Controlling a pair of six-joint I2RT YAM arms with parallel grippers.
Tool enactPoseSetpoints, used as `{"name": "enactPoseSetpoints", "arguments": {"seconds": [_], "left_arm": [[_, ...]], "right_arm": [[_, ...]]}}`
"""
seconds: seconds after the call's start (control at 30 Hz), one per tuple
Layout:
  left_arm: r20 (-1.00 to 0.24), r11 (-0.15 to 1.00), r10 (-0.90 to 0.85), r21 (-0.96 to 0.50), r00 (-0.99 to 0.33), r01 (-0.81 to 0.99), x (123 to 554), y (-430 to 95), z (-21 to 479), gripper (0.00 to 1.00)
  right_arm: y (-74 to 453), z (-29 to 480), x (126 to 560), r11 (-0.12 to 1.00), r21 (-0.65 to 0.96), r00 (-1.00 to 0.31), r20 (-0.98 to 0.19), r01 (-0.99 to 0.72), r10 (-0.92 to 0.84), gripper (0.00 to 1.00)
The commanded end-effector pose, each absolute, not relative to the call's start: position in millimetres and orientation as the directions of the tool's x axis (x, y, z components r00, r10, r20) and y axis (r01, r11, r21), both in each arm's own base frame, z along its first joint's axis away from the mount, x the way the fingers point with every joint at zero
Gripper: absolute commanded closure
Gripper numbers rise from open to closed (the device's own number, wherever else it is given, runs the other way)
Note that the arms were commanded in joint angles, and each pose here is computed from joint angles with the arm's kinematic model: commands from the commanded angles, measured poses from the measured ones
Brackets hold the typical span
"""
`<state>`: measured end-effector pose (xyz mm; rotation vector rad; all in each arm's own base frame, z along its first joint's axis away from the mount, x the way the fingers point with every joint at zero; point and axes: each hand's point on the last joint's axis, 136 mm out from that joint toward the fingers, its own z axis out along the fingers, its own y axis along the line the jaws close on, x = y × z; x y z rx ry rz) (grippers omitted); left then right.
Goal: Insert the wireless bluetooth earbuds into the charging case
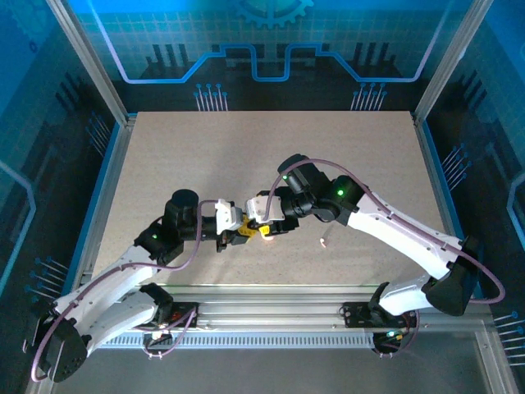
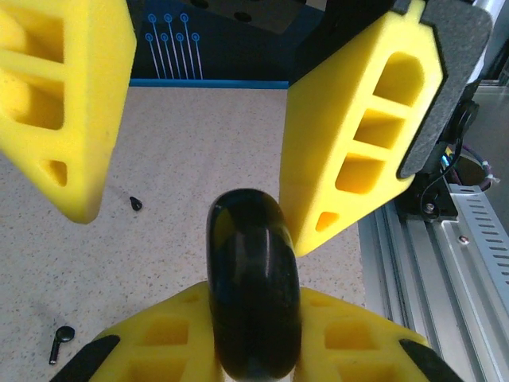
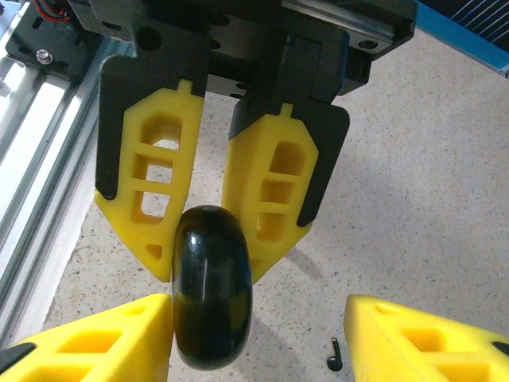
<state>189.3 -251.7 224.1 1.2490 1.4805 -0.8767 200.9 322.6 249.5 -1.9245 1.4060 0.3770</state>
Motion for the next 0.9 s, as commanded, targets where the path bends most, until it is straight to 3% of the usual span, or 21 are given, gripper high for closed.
{"name": "enactPoseSetpoints", "arguments": {"seconds": [0.0,0.87], "left_arm": [[-0.966,0.170,0.256,0.089,0.043,0.981,179.1,-253.4,231.6,0.83],[-0.966,0.173,0.255,0.090,0.043,0.981,179.9,-253.8,232.8,0.84]], "right_arm": [[319.5,267.5,217.5,-0.086,-0.438,0.363,-0.603,-0.895,-0.710,0.42],[306.3,287.7,233.9,0.022,-0.483,0.333,-0.635,-0.875,-0.696,0.43]]}}
